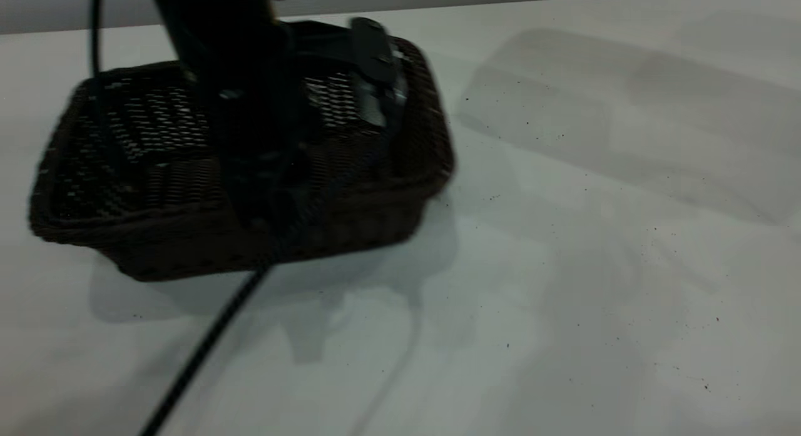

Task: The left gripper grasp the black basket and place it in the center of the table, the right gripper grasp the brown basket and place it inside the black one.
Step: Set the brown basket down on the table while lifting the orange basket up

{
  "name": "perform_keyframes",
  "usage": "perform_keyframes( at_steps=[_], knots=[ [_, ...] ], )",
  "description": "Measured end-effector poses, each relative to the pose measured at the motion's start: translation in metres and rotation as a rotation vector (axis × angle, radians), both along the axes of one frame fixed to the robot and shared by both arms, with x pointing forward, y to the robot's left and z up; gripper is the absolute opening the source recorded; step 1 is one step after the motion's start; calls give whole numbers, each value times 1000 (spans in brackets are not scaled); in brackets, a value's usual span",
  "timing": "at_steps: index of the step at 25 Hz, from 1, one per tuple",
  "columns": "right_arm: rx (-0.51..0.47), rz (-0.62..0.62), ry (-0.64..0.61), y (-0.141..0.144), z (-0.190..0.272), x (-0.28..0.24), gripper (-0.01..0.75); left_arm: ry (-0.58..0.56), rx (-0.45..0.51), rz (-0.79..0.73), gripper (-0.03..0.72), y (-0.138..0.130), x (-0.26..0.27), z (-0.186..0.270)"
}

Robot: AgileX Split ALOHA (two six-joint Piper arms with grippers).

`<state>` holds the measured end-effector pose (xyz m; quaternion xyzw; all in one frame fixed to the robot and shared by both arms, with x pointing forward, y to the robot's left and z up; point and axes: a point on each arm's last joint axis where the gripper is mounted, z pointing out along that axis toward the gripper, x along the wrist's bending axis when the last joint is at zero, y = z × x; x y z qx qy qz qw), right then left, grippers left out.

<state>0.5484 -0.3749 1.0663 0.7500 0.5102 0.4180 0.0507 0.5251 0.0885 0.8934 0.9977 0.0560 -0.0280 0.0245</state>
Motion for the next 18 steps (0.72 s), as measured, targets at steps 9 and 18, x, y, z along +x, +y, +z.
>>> perform_keyframes(
  at_steps=[9,18],
  knots=[
    [-14,11,-7,0,0,0,116,-8,-7,-103,183,-46,-39,0],
    [-19,17,-8,0,0,0,116,1,2,-39,184,-63,-58,0]
  ],
)
